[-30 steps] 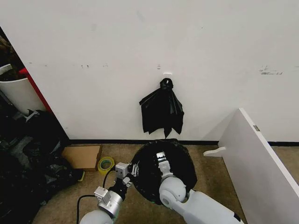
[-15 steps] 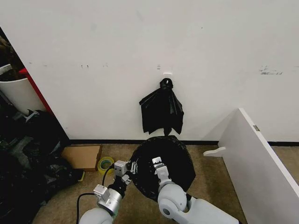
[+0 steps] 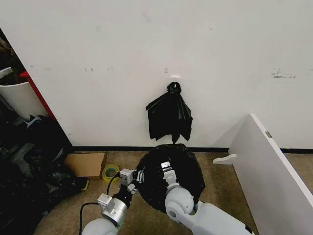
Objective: Place the garbage bag over the trash bin.
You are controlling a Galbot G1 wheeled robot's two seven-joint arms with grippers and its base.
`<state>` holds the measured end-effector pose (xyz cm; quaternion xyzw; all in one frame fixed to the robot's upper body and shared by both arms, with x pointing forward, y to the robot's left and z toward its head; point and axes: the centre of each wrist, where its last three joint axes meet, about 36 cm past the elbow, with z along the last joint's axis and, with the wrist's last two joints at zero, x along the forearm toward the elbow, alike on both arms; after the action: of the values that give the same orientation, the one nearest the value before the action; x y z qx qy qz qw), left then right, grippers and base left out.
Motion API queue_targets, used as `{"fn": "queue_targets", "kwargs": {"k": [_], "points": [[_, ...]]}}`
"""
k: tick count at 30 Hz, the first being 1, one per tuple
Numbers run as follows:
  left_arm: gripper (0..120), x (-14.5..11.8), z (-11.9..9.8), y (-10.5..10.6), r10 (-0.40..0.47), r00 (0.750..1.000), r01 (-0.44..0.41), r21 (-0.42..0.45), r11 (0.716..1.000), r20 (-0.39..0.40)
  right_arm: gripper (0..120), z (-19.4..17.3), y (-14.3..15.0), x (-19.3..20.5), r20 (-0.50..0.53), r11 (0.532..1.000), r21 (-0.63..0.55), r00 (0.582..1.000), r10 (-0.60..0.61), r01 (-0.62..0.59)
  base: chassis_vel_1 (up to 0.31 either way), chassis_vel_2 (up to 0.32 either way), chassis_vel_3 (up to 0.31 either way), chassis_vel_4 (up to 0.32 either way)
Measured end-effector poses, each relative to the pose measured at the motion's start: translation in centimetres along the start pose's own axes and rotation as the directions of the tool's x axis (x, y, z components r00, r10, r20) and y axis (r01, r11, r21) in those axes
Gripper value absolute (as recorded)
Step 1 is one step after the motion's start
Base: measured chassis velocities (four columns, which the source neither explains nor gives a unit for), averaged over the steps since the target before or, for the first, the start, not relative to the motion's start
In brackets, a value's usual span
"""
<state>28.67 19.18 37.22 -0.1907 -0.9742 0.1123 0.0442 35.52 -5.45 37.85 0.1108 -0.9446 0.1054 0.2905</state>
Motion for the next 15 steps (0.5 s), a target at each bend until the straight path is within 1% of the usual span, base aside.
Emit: {"fn": "queue_targets", "kwargs": {"k": [5, 8, 10, 11, 12, 14, 15], "points": [[1, -1.1, 0.1, 0.3, -0.024, 1.000, 0.024, -0.001, 1.000, 0.003, 0, -0.6, 0.1, 2.0, 0.028, 0.999, -0.010, 0.999, -0.035, 0.036, 0.000, 0.000, 0.000, 0.000], [1, -1.8, 0.1, 0.5, -0.050, 0.999, 0.050, 0.024, 0.998, -0.004, 0, -0.9, -0.2, 3.2, 0.051, 0.998, -0.024, 0.997, -0.053, 0.054, 0.000, 0.000, 0.000, 0.000], [1, -2.4, 0.0, 0.7, -0.086, 0.996, 0.087, 0.064, 0.994, -0.019, 0, -1.1, -0.7, 3.6, 0.102, 0.994, -0.059, 0.991, -0.087, 0.093, 0.000, 0.000, 0.000, 0.000], [1, -2.4, 0.0, 0.7, -0.086, 0.996, 0.087, 0.064, 0.994, -0.019, 0, -1.1, -0.7, 3.6, 0.102, 0.994, -0.059, 0.991, -0.087, 0.093, 0.000, 0.000, 0.000, 0.000], [1, -2.6, -0.1, 0.8, -0.106, 0.994, 0.108, 0.091, 0.990, -0.031, 0, -1.0, -1.1, 3.6, 0.149, 0.990, -0.071, 0.983, -0.108, 0.120, 0.000, 0.000, 0.000, 0.000], [1, -3.1, -0.5, 1.1, -0.149, 0.987, 0.158, 0.158, 0.975, -0.065, 0, -0.6, -1.8, 3.7, 0.235, 0.983, -0.075, 0.961, -0.144, 0.165, 0.000, 0.000, 0.000, 0.000], [1, -3.4, -0.7, 1.3, -0.177, 0.980, 0.191, 0.201, 0.961, -0.088, 0, -0.6, -2.2, 4.1, 0.269, 0.980, -0.076, 0.950, -0.159, 0.186, 0.000, 0.000, 0.000, 0.000]]}}
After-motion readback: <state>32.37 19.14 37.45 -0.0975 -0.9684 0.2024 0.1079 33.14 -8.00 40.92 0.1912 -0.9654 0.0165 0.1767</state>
